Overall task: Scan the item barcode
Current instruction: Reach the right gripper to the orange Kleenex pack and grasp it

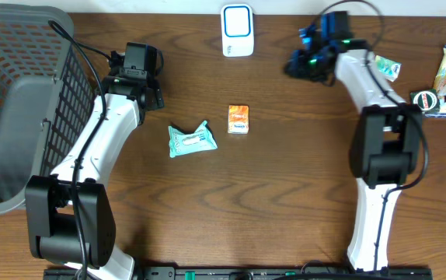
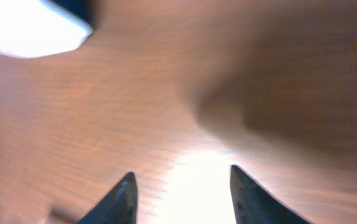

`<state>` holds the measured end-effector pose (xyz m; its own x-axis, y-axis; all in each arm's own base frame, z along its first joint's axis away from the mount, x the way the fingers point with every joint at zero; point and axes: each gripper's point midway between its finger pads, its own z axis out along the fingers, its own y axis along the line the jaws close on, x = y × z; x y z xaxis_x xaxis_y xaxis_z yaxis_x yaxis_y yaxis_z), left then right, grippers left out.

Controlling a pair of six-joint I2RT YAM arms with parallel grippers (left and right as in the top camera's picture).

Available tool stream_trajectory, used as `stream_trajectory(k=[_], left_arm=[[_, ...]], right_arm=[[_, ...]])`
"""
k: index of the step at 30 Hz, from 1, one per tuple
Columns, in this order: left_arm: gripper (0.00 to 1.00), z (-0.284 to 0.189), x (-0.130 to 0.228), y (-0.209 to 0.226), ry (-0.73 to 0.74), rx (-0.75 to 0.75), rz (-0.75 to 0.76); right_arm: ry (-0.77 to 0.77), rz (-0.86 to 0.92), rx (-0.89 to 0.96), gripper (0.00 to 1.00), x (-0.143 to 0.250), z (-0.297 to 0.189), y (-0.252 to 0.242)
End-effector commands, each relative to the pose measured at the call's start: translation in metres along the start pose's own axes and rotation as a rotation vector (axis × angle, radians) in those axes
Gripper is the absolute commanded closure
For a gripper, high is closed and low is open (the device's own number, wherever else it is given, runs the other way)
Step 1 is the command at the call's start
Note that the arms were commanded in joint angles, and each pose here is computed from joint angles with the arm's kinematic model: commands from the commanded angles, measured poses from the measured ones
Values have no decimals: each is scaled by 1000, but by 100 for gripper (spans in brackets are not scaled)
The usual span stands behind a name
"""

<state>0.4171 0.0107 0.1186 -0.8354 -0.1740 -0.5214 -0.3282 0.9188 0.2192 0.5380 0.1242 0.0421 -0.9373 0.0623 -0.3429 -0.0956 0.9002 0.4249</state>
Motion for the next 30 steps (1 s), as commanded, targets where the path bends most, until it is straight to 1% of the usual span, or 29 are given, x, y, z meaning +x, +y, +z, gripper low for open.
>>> stream_trajectory(k=[1,4,7,8,9,11,12,14,15,16,17,18,24,28,30], left_arm=[[2,-4,-6,3,-16,-9,-1],[2,-4,-5,3,-15,-9,-1],[2,-4,-5,3,-15,-9,-1],[2,-4,-6,3,-16,-9,-1],[2,-4,-6,3,-16,-9,-1],[2,-4,-5,3,-15,-9,-1],[2,-4,-5,3,-15,-9,-1],[2,-4,-6,3,-16,-9,-1],[2,-4,-6,3,-16,-9,-1],[3,-4,-6,3,-16,-9,-1],[2,-4,-6,3,-16,-9,-1],[2,-4,-6,3,-16,-9,-1],[2,-4,-6,3,-16,-9,-1],[2,-4,-5,3,-15,-9,-1],[2,-4,-6,3,-16,-9,-1]], right_arm=[[72,-143,-135,53,22,-4,61],[177,-209,-113,49,54,3,78],[291,-259,-48,51,89,8,89],[311,-271,-50,51,95,8,93],[330,-277,-51,50,101,8,97],[352,-283,-52,43,109,9,102],[358,-288,-56,41,111,9,105],[361,-295,-80,41,114,10,113],[362,-297,-99,43,115,11,118],[368,-301,-131,47,118,11,127],[374,-309,-125,53,121,12,129],[377,-308,-111,54,122,12,129],[370,-278,-65,63,123,18,122],[368,-248,-53,64,128,27,116],[372,-243,-52,67,132,31,113]])
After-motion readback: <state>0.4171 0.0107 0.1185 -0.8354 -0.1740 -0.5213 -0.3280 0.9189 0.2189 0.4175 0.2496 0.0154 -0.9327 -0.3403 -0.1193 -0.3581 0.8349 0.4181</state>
